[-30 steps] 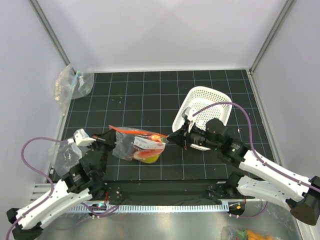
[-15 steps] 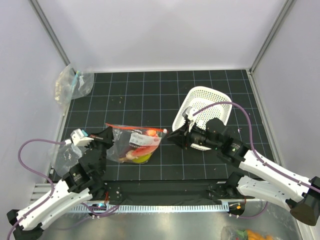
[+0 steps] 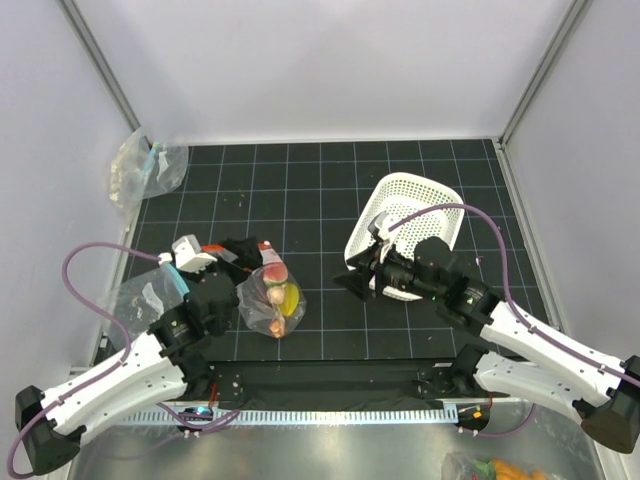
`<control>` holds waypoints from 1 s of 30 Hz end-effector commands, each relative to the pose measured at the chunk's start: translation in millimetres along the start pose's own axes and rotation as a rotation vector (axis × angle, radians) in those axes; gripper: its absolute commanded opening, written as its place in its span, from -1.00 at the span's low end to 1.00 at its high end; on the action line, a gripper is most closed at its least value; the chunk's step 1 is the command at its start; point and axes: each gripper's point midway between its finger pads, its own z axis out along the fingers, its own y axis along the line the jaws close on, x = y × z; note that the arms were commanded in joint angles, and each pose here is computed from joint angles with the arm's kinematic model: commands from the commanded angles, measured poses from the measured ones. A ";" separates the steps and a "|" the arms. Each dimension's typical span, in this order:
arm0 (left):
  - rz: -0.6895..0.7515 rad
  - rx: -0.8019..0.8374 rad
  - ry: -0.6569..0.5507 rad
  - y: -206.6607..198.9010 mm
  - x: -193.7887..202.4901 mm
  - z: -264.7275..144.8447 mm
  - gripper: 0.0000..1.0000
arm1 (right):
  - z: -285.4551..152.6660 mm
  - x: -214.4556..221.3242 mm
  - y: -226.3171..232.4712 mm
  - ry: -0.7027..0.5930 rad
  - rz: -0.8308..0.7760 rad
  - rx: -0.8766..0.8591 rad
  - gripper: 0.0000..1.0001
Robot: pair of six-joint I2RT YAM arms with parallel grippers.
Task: Place the food in the zip-top bag and seal the zipper
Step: Place the zipper food storage bag at the center of the board.
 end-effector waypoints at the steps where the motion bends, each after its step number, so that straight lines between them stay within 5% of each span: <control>1: 0.030 0.017 -0.003 -19.0 -13.6 1.8 0.99 | -7.5 -30.1 -2.4 -0.100 -0.012 0.035 0.22; 11: 0.043 0.090 0.033 -30.9 -7.1 -0.8 0.99 | -12.6 -35.6 -19.8 -0.137 0.013 0.142 0.26; 21: 0.055 0.105 0.043 -35.4 -4.6 0.1 1.00 | -31.1 -53.1 -65.2 -0.284 0.141 0.424 0.83; 30: 0.087 0.106 0.068 -37.2 6.7 3.7 0.99 | -48.2 -55.7 -88.8 -0.353 0.188 0.574 0.88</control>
